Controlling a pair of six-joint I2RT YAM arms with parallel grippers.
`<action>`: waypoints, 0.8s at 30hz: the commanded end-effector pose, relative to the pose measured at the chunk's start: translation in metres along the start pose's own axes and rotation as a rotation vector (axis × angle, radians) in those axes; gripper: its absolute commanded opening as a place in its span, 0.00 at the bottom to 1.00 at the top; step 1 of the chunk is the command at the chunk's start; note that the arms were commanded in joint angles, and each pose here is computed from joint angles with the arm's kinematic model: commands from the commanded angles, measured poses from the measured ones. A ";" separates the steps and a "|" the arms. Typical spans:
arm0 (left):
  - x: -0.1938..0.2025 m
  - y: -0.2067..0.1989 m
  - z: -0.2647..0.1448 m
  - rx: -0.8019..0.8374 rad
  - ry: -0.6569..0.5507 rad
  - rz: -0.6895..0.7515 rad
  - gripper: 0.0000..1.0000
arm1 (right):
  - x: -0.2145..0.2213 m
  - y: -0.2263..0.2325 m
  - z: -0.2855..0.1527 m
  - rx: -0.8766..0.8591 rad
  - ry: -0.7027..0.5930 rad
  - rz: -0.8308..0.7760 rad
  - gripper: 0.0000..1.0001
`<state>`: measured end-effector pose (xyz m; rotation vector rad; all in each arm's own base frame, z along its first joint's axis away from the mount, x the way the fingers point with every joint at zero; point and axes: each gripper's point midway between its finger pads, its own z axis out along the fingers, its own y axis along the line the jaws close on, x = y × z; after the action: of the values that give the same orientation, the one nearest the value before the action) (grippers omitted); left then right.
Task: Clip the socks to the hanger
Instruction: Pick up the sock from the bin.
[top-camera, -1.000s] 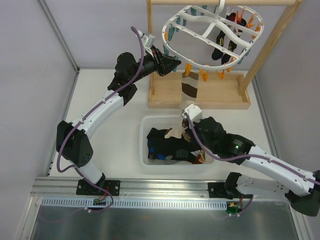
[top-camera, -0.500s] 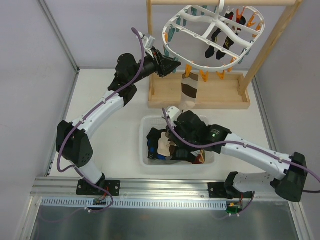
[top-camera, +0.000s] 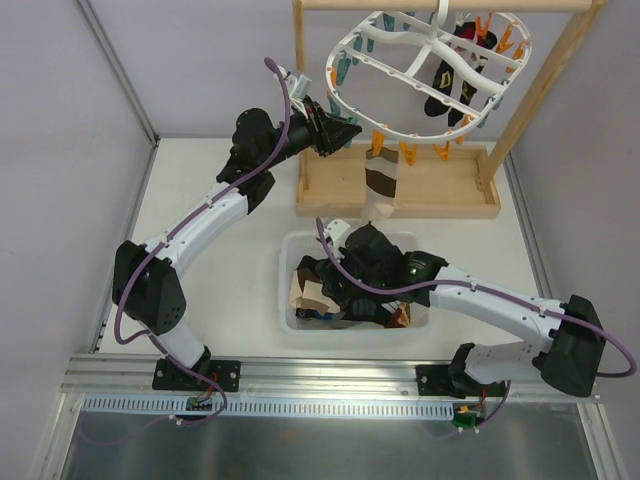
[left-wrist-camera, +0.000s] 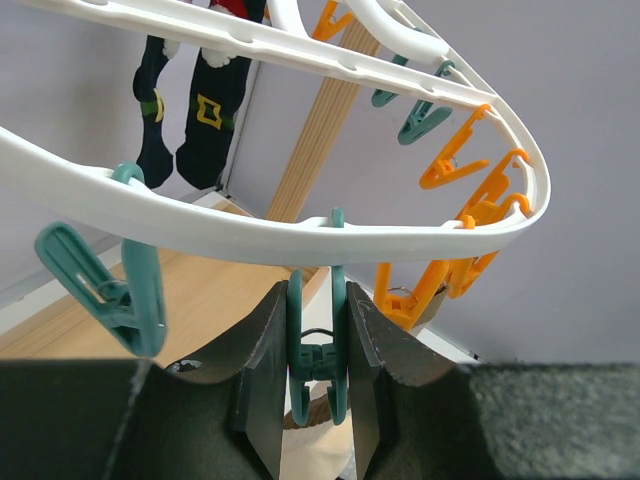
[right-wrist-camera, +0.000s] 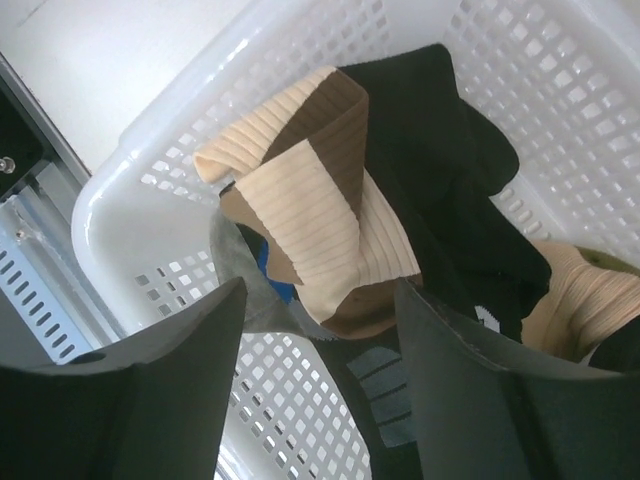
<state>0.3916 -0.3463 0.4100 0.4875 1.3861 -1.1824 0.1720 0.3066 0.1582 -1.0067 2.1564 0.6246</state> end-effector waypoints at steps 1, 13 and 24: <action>0.003 -0.014 -0.005 0.033 0.025 0.005 0.00 | -0.004 0.007 -0.001 -0.016 -0.033 0.035 0.66; 0.009 -0.011 -0.009 0.020 0.034 0.009 0.00 | -0.007 0.017 0.032 0.144 0.011 -0.098 0.68; 0.010 -0.011 -0.012 0.018 0.038 0.025 0.00 | -0.022 0.012 0.040 0.313 -0.063 0.133 0.60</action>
<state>0.3922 -0.3447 0.4044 0.4846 1.3873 -1.1686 0.1716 0.3482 0.1376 -0.8586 2.1875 0.3900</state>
